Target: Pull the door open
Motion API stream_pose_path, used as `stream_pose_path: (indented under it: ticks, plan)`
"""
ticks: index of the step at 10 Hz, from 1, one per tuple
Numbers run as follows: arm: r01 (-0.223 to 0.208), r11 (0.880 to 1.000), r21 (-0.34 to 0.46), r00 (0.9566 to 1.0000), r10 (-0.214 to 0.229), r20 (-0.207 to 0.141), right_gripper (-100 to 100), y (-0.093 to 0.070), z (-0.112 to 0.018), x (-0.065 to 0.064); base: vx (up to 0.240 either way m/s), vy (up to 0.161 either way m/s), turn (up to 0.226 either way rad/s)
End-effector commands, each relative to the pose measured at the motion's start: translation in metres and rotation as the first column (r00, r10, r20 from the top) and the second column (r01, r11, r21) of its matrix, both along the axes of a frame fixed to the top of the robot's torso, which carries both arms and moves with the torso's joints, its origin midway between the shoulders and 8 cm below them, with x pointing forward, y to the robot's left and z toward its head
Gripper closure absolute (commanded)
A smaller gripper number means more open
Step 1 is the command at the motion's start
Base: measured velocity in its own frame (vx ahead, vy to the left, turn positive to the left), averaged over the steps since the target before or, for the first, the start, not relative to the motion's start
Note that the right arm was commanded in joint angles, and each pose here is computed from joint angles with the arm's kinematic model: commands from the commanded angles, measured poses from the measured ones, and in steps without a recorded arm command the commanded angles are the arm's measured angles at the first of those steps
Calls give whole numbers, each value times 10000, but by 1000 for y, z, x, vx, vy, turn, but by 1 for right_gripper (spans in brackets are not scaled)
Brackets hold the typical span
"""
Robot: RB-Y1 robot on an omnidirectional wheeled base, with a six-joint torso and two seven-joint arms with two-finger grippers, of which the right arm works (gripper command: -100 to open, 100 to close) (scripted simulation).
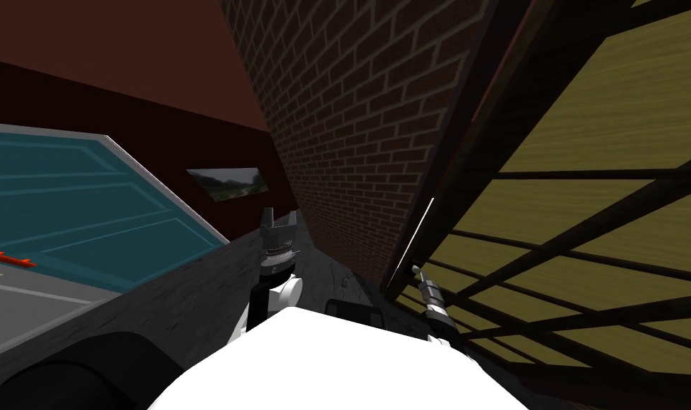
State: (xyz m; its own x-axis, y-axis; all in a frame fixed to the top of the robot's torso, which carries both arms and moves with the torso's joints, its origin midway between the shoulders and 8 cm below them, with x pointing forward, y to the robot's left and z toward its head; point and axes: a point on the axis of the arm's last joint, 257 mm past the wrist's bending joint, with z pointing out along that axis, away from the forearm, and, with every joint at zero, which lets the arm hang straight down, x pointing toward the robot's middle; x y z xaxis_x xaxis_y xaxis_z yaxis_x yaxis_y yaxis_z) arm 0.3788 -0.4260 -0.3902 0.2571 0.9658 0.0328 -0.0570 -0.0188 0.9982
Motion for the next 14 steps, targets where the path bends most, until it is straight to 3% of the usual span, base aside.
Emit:
stream_pose_path:
  ticks: [1,4,5,6,7,9,11,12,14]
  plan:
    - [-244,9977,637,9989,219,404,100,13,7,8,-43,-14,14]
    - [-249,9973,690,9989,221,418,100,13,7,8,-18,0,15]
    - [-269,9926,1183,9983,205,544,100,13,7,9,-18,-6,14]
    - [-269,9926,1183,9983,205,544,100,13,7,9,-19,-5,36]
    - [21,9873,1587,9992,-83,385,-100,2,-2,0,-29,-19,7]
    - [27,9751,2217,9982,-157,570,-100,3,-2,1,-54,12,46]
    - [23,9552,2960,9965,-268,789,-100,5,-2,4,-57,24,41]
    - [13,9530,3030,9964,-270,809,-100,5,-2,4,-36,-1,13]
    - [-14,9228,3853,9936,-423,1049,-100,7,-2,6,-51,-9,39]
